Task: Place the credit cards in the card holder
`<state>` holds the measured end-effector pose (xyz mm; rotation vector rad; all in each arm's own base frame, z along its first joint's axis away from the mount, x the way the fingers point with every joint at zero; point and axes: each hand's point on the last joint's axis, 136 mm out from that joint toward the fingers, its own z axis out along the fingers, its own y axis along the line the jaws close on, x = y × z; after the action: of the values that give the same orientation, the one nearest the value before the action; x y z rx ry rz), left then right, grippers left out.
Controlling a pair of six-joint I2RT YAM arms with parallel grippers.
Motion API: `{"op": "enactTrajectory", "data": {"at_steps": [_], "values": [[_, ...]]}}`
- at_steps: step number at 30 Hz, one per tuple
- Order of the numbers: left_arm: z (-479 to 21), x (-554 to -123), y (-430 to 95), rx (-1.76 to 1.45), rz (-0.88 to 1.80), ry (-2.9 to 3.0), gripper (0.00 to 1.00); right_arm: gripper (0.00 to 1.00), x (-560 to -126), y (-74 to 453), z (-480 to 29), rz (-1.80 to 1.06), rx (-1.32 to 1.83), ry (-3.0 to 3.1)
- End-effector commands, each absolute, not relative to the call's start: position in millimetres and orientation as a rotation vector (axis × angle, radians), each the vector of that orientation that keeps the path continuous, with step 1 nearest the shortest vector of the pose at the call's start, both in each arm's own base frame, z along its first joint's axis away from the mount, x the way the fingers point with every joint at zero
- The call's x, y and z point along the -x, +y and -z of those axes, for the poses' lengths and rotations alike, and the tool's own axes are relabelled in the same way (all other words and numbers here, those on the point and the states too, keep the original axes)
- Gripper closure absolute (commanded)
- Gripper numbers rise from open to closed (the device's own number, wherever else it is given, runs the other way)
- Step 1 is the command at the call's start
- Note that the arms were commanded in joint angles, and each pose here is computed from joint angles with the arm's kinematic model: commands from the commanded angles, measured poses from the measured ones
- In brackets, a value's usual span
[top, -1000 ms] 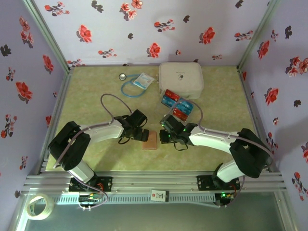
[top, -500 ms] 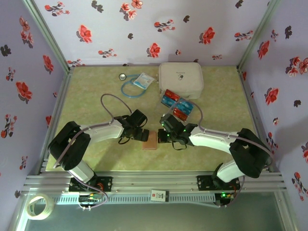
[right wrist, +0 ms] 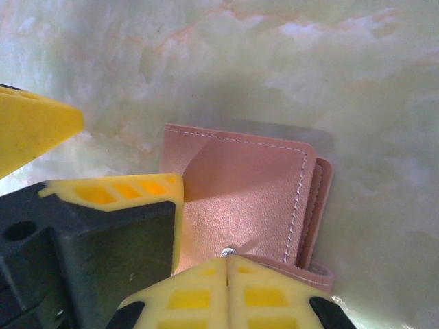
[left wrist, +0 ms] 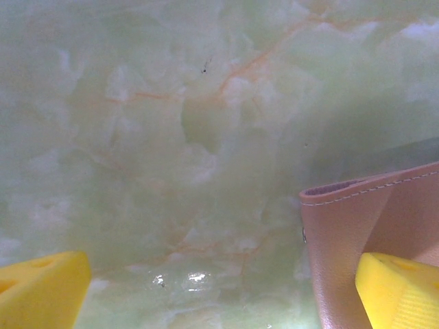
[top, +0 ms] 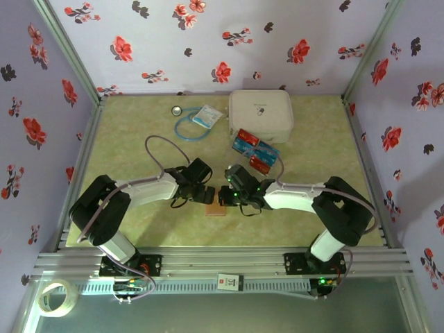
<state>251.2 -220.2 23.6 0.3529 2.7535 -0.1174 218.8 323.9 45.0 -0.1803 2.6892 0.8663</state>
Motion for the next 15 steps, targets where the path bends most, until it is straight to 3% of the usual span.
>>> {"op": "enactTrajectory", "data": {"at_steps": [1, 15], "values": [[-6.6, -238.0, -198.8, -0.366, -0.013, 2.803, 0.0, 1.0, -219.2, 336.2, -46.4, -0.911, 0.171, 2.684], [-15.1, -242.1, -200.1, -0.361, 0.004, 2.788, 0.0, 1.0, -212.7, 328.3, -23.3, -0.881, 0.134, 2.723]]}}
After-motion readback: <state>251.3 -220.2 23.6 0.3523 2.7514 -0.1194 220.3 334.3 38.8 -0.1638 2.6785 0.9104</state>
